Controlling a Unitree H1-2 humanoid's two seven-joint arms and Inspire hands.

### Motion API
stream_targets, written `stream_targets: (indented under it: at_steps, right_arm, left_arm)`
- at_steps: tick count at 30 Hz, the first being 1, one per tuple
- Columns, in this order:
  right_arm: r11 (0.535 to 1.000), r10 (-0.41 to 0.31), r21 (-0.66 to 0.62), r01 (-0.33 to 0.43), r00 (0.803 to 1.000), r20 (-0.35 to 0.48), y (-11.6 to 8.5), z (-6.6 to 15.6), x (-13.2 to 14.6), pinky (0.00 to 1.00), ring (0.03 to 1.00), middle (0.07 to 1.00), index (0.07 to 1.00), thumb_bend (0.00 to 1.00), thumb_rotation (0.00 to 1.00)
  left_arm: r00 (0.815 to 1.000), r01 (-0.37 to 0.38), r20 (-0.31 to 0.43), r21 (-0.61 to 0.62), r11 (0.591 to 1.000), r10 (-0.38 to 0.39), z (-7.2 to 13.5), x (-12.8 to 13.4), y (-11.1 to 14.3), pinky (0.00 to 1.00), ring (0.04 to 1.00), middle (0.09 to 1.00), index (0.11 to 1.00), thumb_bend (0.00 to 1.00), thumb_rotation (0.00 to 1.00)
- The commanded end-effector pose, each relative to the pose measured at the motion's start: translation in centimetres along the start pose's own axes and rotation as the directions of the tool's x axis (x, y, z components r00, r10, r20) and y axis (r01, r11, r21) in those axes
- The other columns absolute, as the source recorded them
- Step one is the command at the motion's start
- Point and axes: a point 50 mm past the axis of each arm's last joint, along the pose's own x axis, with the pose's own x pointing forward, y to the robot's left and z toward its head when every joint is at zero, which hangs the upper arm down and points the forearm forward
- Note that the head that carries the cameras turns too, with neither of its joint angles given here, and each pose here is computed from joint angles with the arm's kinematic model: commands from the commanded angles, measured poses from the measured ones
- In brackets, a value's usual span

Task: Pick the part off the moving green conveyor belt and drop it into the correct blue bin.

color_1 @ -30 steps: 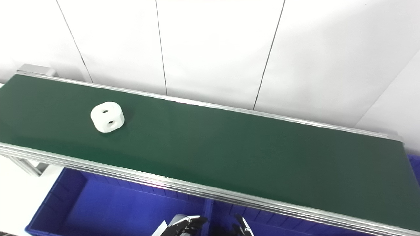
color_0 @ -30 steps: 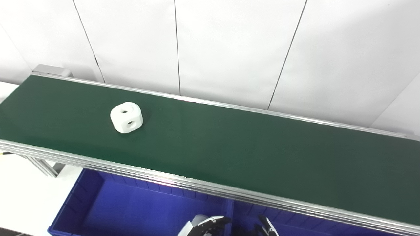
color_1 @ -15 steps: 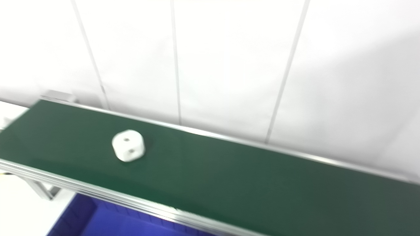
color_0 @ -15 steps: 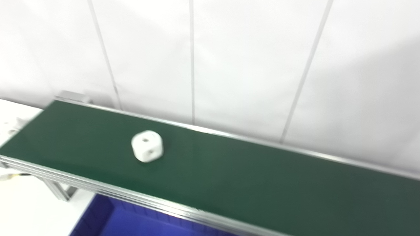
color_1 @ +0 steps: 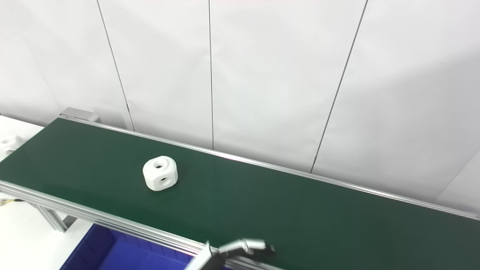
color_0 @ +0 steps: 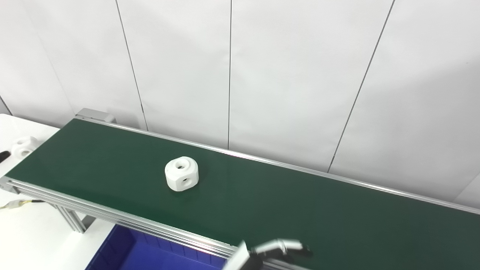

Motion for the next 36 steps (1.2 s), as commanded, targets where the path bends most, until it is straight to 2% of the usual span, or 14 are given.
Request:
stream_targets:
  at_steps: [1, 10, 13, 19, 22, 24, 26, 31, 36]
  right_arm:
    - [1.000, -0.019, 0.003, 0.019, 0.999, -0.030, -0.3, -0.7, -0.6, 0.85, 0.949, 0.993, 0.997, 0.96, 0.94]
    - [1.000, -0.025, -0.012, 0.025, 0.999, -0.022, -0.1, -0.4, -0.9, 0.83, 0.947, 0.980, 0.988, 0.96, 0.95]
    - [1.000, -0.020, -0.014, 0.020, 1.000, -0.021, -0.1, -0.4, -0.9, 0.83, 0.951, 0.979, 0.987, 0.97, 0.95]
    - [1.000, -0.015, -0.005, 0.015, 1.000, -0.021, 0.1, -0.4, -1.0, 0.83, 0.954, 0.981, 0.986, 0.96, 0.94]
    - [1.000, -0.015, 0.000, 0.015, 1.000, -0.023, 0.1, -0.5, -0.9, 0.83, 0.958, 0.982, 0.989, 0.97, 0.94]
    - [1.000, -0.016, 0.000, 0.016, 1.000, -0.023, 0.1, -0.5, -0.9, 0.83, 0.955, 0.978, 0.985, 0.97, 0.94]
    - [1.000, -0.017, 0.001, 0.017, 1.000, -0.021, 0.2, -0.4, -0.9, 0.83, 0.953, 0.976, 0.983, 0.97, 0.94]
    - [1.000, -0.015, 0.002, 0.015, 1.000, -0.024, 0.2, -0.5, -0.8, 0.83, 0.958, 0.979, 0.980, 0.96, 0.94]
    - [1.000, -0.016, 0.002, 0.016, 1.000, -0.025, 0.2, -0.5, -0.7, 0.83, 0.958, 0.977, 0.981, 0.95, 0.93]
  left_arm:
    - [0.998, -0.021, 0.058, 0.048, 0.999, 0.018, 0.6, 1.4, 1.3, 0.64, 0.758, 0.782, 0.742, 1.00, 0.71]
    - [0.996, -0.087, 0.032, 0.211, 0.974, 0.082, 0.4, 4.3, 5.0, 0.64, 0.777, 0.795, 0.756, 1.00, 0.64]
    - [0.996, -0.083, 0.038, 0.288, 0.954, 0.075, 0.4, 5.3, 5.5, 0.72, 0.808, 0.821, 0.797, 1.00, 0.63]
    - [0.996, -0.082, 0.053, 0.455, 0.887, 0.065, -0.6, 7.0, 6.9, 0.83, 0.879, 0.870, 0.873, 0.97, 0.63]
    - [0.996, -0.085, 0.033, 0.544, 0.835, 0.080, -1.0, 7.9, 8.5, 0.86, 0.894, 0.882, 0.887, 0.96, 0.63]
    - [0.996, -0.087, 0.022, 0.591, 0.802, 0.092, -1.2, 8.4, 9.5, 0.81, 0.886, 0.880, 0.885, 0.96, 0.63]
    - [0.995, -0.085, 0.010, 0.623, 0.778, 0.100, -1.4, 8.7, 10.3, 0.80, 0.883, 0.880, 0.887, 0.97, 0.63]
    - [0.993, -0.056, -0.033, 0.701, 0.711, 0.111, -2.4, 9.8, 12.3, 0.82, 0.883, 0.878, 0.890, 0.96, 0.59]
    - [0.987, -0.028, -0.082, 0.749, 0.662, 0.135, -3.3, 11.0, 14.0, 0.83, 0.878, 0.872, 0.881, 0.95, 0.55]
